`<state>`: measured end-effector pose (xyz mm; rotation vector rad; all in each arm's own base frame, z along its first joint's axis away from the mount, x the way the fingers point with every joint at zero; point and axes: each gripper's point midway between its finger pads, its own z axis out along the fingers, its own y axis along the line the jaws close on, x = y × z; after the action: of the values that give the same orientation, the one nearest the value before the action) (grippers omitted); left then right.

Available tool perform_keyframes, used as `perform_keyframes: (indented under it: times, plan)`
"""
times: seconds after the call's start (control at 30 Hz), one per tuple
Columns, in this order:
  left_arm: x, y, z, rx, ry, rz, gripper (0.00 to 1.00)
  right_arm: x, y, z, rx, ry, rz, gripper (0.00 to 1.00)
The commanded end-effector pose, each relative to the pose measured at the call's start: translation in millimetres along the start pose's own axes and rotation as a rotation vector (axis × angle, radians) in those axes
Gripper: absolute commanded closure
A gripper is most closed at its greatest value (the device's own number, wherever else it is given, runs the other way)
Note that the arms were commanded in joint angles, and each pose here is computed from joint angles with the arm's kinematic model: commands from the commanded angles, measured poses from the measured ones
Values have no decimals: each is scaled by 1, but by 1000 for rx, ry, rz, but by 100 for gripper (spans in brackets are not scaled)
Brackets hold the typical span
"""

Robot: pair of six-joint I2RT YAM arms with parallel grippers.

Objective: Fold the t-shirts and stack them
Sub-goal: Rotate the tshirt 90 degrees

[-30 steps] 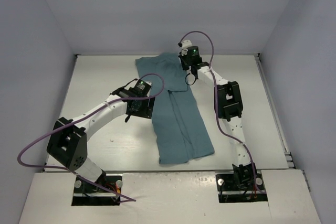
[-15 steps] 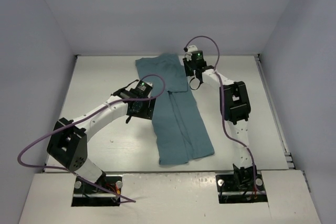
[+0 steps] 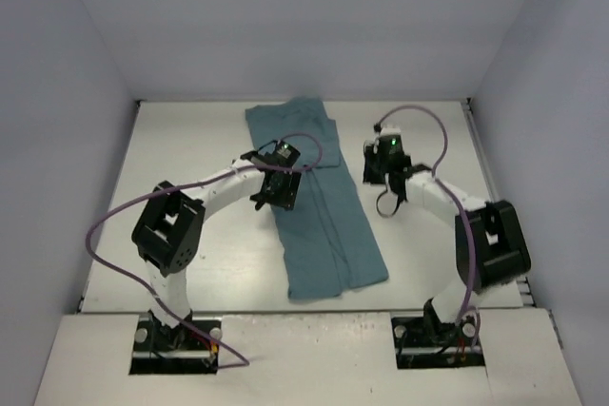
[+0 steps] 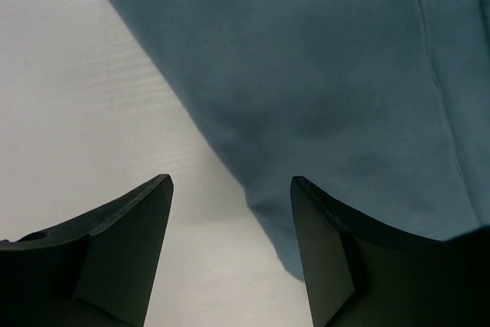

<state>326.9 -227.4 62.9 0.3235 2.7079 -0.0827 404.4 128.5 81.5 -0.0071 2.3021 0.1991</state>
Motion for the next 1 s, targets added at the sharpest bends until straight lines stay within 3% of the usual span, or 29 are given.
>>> perform_keyframes:
  times: [0.0, 0.2, 0.53, 0.7, 0.73, 0.97]
  plan:
    - [-25, 2, 14, -42, -39, 59, 40, 24, 27, -46, -48, -10, 63, 74]
    - [-35, 19, 44, -107, -8, 118, 40, 86, 41, -73, -77, 78, 103, 74]
    - [-77, 92, 56, -175, -19, 60, 40, 130, 69, -91, -99, 146, 116, 73]
    - [-92, 99, 22, -177, -86, 51, 40, 130, 79, -97, -99, 152, 103, 72]
    - [-95, 95, -1, -150, -122, 28, 39, 131, 78, -97, -96, 159, 106, 71]
    - [-29, 69, -100, 91, -193, -122, 37, 156, 88, -100, -139, 266, 109, 62]
